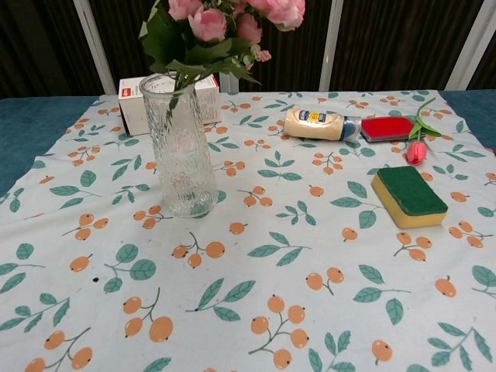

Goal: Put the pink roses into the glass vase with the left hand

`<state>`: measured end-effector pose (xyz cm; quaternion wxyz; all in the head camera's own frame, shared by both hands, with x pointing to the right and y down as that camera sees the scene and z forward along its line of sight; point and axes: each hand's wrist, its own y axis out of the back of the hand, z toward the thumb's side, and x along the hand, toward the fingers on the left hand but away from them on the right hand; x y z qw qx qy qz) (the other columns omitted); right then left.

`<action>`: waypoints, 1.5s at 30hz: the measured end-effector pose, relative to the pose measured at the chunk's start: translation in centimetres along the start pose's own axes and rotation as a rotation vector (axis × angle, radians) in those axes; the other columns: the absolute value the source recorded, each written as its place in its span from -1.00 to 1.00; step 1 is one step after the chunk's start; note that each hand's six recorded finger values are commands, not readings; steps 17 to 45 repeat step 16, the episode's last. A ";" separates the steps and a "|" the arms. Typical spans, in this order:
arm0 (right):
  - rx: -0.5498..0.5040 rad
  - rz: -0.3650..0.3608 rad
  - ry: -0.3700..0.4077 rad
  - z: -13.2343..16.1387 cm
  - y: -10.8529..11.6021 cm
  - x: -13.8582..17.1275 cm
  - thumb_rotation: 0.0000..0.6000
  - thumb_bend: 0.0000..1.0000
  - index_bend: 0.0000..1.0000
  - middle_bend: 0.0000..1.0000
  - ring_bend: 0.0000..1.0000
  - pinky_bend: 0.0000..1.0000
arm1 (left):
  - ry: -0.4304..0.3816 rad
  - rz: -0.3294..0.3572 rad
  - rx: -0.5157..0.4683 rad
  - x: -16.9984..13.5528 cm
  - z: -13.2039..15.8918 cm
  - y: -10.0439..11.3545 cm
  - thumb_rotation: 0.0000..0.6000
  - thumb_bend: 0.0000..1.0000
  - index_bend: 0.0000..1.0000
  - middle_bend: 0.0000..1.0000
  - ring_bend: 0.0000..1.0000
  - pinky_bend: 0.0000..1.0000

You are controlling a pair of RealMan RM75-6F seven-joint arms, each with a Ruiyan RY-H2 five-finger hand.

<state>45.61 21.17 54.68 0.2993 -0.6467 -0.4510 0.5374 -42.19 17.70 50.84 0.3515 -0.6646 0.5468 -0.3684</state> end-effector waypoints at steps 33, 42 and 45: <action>0.052 -0.008 0.052 1.2 0.1 0.5 1.00 -0.34 -0.74 -0.89 -0.73 -0.71 | 0.149 0.013 0.241 -4.5 -4.2 -0.8 1.00 -0.46 -0.59 -0.46 -0.72 -0.44; 0.052 -0.008 0.052 1.2 0.1 0.5 1.00 -0.34 -0.74 -0.89 -0.73 -0.71 | 0.149 0.013 0.241 -4.5 -4.2 -0.8 1.00 -0.46 -0.59 -0.46 -0.72 -0.44; 0.052 -0.008 0.052 1.2 0.1 0.5 1.00 -0.34 -0.74 -0.89 -0.73 -0.71 | 0.149 0.013 0.241 -4.5 -4.2 -0.8 1.00 -0.46 -0.59 -0.46 -0.72 -0.44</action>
